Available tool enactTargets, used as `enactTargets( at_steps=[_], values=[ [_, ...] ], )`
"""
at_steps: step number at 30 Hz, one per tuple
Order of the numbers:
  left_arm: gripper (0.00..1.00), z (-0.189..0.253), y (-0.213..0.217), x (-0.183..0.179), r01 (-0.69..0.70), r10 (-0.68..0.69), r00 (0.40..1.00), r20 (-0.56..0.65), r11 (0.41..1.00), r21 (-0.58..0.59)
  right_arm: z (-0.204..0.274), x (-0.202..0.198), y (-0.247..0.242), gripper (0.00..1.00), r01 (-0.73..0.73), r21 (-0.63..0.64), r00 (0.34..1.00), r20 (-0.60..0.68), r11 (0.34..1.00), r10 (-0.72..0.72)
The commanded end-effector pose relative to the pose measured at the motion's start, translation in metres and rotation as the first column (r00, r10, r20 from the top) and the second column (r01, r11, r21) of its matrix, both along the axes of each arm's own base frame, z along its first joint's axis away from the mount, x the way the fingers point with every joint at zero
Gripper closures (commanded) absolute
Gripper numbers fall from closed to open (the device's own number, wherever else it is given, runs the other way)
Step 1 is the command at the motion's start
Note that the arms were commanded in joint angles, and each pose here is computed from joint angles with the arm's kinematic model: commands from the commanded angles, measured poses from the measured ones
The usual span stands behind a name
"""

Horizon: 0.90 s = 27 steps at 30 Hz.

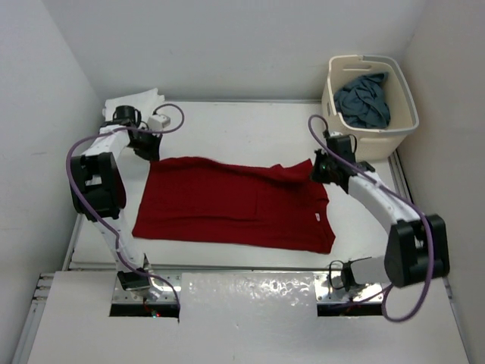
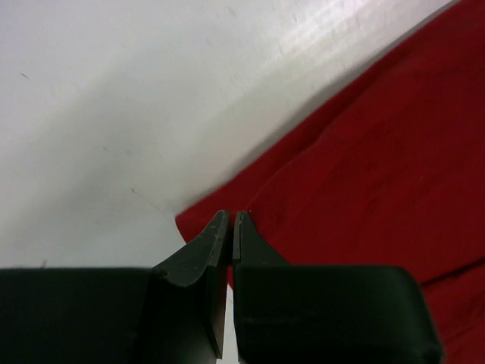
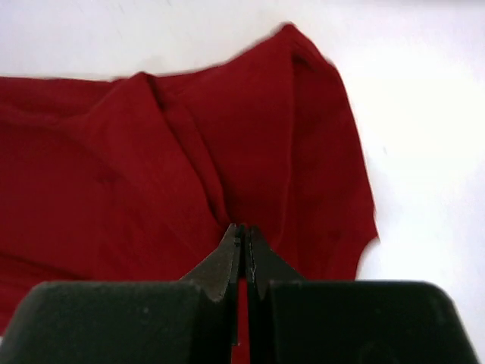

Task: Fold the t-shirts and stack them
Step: Fold the other side of the tshirt into a rectangle

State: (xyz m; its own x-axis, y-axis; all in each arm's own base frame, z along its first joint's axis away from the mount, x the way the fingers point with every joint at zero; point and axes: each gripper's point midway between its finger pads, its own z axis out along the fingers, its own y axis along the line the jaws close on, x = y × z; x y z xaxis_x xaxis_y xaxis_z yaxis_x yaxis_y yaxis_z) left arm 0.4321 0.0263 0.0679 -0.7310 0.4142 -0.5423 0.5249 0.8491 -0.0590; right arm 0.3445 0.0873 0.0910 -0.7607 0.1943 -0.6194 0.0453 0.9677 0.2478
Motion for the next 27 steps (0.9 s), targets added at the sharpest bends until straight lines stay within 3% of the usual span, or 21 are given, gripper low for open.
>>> enactTargets(
  at_steps=[1, 8, 16, 27],
  values=[
    [1.00, 0.011, 0.007, -0.023, 0.096, -0.095, 0.995, -0.016, 0.993, 0.065, -0.005, -0.039, -0.014, 1.00, 0.011, -0.036, 0.999, -0.045, 0.999, -0.012],
    [1.00, 0.005, 0.022, -0.046, 0.170, -0.164, 0.985, -0.055, 0.974, 0.148, -0.035, -0.101, -0.027, 1.00, 0.055, -0.036, 0.991, -0.120, 0.998, -0.059],
    [1.00, 0.010, 0.031, -0.045, 0.189, -0.184, 0.982, -0.040, 0.962, 0.197, -0.027, -0.112, -0.027, 1.00, 0.049, -0.027, 0.992, -0.113, 0.998, -0.052],
    [1.00, -0.002, 0.024, -0.081, 0.257, -0.241, 0.965, -0.102, 0.949, 0.184, -0.052, -0.140, -0.030, 1.00, 0.044, -0.031, 0.980, -0.192, 0.999, -0.050]
  ],
)
